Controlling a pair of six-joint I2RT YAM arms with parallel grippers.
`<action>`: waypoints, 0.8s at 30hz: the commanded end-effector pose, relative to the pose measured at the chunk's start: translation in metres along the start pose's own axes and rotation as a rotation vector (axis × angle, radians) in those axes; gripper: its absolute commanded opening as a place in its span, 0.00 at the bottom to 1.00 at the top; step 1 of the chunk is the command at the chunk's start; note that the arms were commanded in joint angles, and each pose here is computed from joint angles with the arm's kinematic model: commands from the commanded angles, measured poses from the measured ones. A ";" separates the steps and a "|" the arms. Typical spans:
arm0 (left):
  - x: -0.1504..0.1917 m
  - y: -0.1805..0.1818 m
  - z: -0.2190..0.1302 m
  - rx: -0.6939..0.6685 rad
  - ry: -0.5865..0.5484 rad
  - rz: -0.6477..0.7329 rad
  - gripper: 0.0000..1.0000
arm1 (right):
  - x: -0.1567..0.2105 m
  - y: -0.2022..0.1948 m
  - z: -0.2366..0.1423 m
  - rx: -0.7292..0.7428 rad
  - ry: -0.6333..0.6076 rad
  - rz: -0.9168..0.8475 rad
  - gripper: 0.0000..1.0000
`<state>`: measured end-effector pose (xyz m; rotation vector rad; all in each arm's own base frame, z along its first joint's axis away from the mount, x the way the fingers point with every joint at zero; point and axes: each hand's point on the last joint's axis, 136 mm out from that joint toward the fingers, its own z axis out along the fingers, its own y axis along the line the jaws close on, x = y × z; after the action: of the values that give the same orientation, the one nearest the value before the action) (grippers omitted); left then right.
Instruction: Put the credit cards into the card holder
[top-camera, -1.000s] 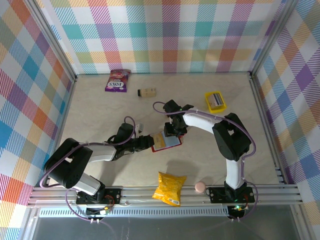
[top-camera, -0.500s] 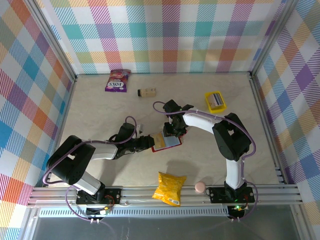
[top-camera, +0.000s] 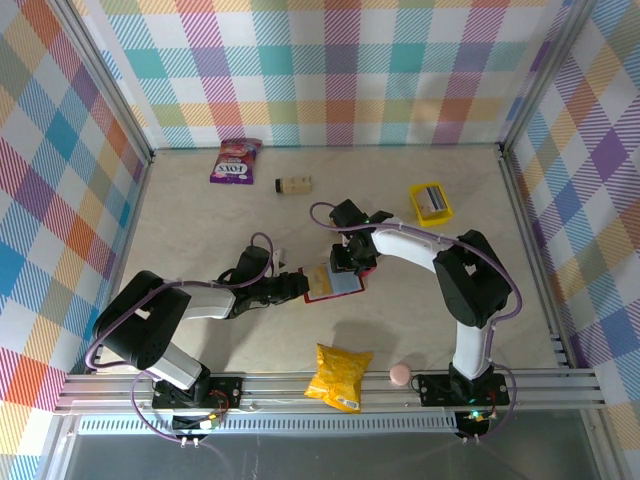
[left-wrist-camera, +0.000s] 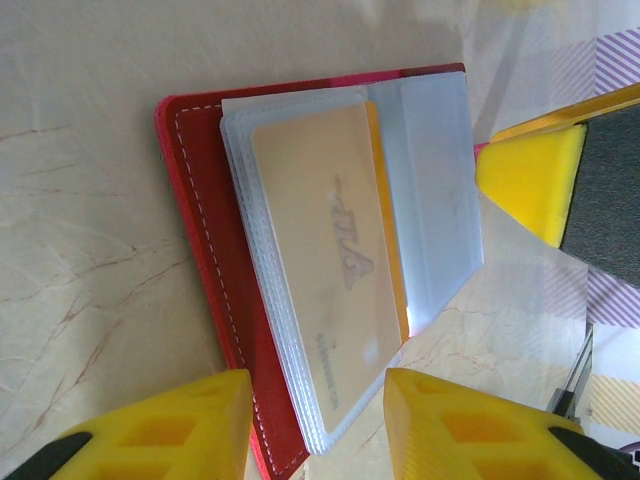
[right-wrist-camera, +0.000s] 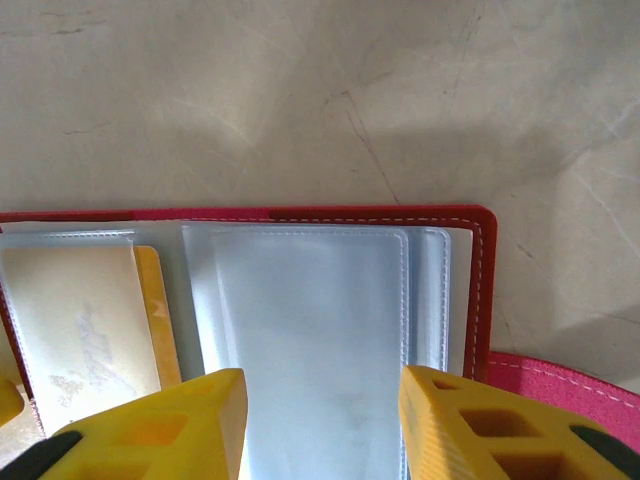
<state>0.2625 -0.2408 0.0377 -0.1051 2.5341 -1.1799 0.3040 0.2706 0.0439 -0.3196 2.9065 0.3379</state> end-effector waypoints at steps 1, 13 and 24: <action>-0.006 -0.004 0.001 0.017 -0.002 0.009 0.39 | 0.004 -0.002 0.007 0.002 0.020 0.020 0.44; -0.006 -0.006 0.000 0.024 -0.004 0.012 0.39 | 0.017 -0.007 0.025 0.026 0.106 0.052 0.45; -0.005 -0.006 0.002 0.027 0.004 0.010 0.39 | 0.012 0.010 0.020 -0.100 0.092 0.091 0.43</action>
<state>0.2615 -0.2417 0.0364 -0.1020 2.5401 -1.1874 0.3004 0.2805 0.0302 -0.2558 2.9706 0.4423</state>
